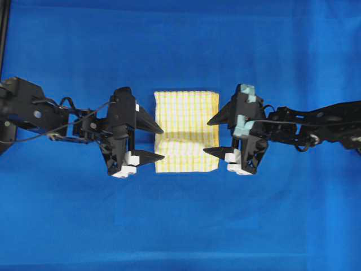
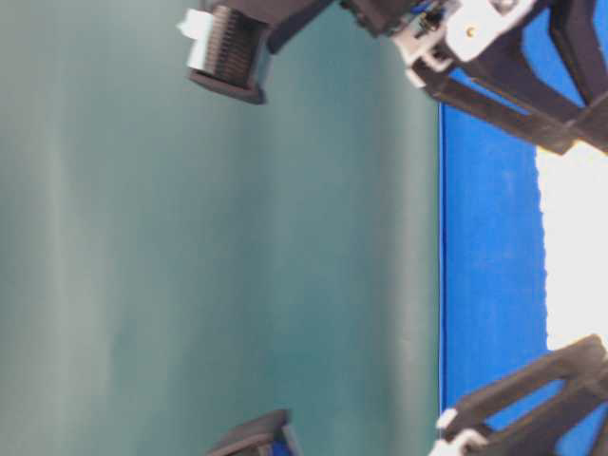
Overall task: Fold the yellow towel.
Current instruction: 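Open both grippers and release the folded towel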
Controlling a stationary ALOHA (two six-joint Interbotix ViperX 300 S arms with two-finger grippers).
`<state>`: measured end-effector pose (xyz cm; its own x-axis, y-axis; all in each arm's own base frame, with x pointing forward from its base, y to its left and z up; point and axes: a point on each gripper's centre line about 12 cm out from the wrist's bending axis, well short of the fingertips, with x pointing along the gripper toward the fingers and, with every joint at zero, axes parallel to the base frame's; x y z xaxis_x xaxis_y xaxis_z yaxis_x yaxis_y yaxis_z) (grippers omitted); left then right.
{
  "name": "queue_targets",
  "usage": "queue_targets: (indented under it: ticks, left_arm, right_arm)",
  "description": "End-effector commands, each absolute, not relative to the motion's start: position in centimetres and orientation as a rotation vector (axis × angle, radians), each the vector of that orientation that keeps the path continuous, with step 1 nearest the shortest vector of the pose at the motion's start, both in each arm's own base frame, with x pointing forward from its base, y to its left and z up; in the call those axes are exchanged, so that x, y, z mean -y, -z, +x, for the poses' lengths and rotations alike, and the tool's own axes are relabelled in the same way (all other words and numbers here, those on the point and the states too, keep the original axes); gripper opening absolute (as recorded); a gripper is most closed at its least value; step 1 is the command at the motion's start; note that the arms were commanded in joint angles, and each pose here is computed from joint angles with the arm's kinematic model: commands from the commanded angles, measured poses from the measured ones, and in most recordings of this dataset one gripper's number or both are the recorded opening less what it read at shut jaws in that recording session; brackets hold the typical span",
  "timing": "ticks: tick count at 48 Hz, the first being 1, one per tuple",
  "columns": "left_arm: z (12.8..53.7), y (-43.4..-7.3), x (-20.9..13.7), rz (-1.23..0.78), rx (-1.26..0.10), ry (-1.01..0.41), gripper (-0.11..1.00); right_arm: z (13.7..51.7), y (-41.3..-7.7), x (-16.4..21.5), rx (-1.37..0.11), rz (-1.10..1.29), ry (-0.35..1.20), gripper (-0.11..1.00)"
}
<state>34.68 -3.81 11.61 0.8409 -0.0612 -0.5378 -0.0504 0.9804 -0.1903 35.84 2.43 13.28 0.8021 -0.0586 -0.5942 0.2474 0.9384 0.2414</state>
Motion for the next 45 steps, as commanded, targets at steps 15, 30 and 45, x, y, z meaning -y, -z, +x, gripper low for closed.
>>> queue_targets:
  ticks: [15, 30, 45]
  left_arm:
    - [31.9, -19.9, 3.7, -0.203, -0.424, 0.05, 0.65]
    - [26.5, -22.0, 3.1, -0.212, -0.321, 0.065, 0.64]
    - [20.4, -24.0, 2.4, -0.073, -0.168, 0.101, 0.64]
  right_arm:
    - [32.7, -20.9, -2.0, -0.412, 0.249, 0.099, 0.75]
    - [27.0, -23.4, -1.4, -0.312, 0.198, 0.064, 0.74]
    - [22.3, -25.1, -1.6, -0.253, 0.147, -0.019, 0.74]
